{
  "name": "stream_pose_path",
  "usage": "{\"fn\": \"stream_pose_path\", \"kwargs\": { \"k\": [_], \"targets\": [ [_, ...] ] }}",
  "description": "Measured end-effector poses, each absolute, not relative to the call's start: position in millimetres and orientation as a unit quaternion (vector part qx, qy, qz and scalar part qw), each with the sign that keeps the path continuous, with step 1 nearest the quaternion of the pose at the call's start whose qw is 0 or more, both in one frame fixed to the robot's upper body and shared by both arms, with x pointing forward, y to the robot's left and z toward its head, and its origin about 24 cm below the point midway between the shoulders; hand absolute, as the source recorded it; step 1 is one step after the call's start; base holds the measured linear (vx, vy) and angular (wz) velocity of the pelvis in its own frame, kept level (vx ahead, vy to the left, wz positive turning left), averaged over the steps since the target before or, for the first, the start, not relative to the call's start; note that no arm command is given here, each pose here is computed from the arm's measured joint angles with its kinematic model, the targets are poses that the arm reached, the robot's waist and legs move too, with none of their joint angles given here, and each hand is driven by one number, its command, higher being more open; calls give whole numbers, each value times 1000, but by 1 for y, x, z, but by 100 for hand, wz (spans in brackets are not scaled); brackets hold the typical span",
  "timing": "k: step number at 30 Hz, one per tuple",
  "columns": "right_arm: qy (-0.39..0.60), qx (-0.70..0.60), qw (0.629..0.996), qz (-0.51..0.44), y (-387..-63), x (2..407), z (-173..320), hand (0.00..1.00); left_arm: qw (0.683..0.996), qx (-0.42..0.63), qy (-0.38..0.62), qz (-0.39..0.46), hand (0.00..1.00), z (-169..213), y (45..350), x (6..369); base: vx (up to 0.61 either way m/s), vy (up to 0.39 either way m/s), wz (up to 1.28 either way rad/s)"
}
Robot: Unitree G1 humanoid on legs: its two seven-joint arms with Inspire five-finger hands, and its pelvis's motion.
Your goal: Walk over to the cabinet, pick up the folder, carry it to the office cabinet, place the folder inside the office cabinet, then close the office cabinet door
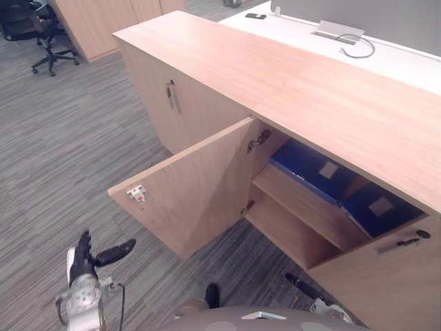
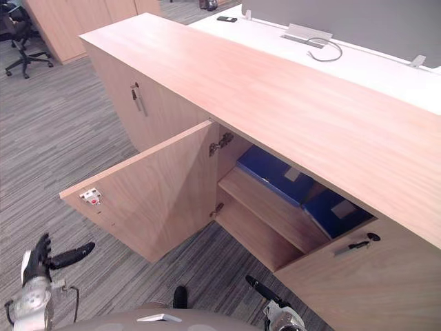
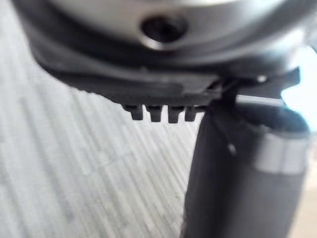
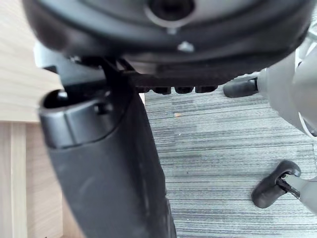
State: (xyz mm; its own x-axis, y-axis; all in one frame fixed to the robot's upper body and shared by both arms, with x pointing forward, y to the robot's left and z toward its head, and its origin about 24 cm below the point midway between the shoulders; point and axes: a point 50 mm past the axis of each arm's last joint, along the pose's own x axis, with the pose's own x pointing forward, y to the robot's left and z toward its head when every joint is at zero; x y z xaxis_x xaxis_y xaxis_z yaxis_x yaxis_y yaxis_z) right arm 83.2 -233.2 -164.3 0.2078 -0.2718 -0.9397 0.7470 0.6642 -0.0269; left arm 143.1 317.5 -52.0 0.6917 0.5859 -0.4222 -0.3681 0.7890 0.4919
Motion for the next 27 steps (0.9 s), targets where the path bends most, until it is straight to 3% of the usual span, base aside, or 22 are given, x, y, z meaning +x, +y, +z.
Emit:
{"fn": "stream_pose_path", "kwargs": {
  "k": [3,8,20,23,27],
  "targets": [
    [533,219,745,-336,-234,83,-164,100,890,305,273,199,100,-40,312,169,36,-2,-14],
    [533,212,744,-344,-241,83,-163,100,848,453,252,108,100,-29,306,189,69,-26,-14],
    [517,212,745,-364,-247,86,-160,100,816,540,206,24,100,-12,296,178,52,-35,-1],
    [527,208,736,-370,-247,72,-163,100,814,550,185,-33,100,-10,273,171,-31,-6,1],
    [556,197,721,-364,-243,52,-168,100,820,529,124,-180,100,-14,220,158,-79,7,-6]
  ]
}}
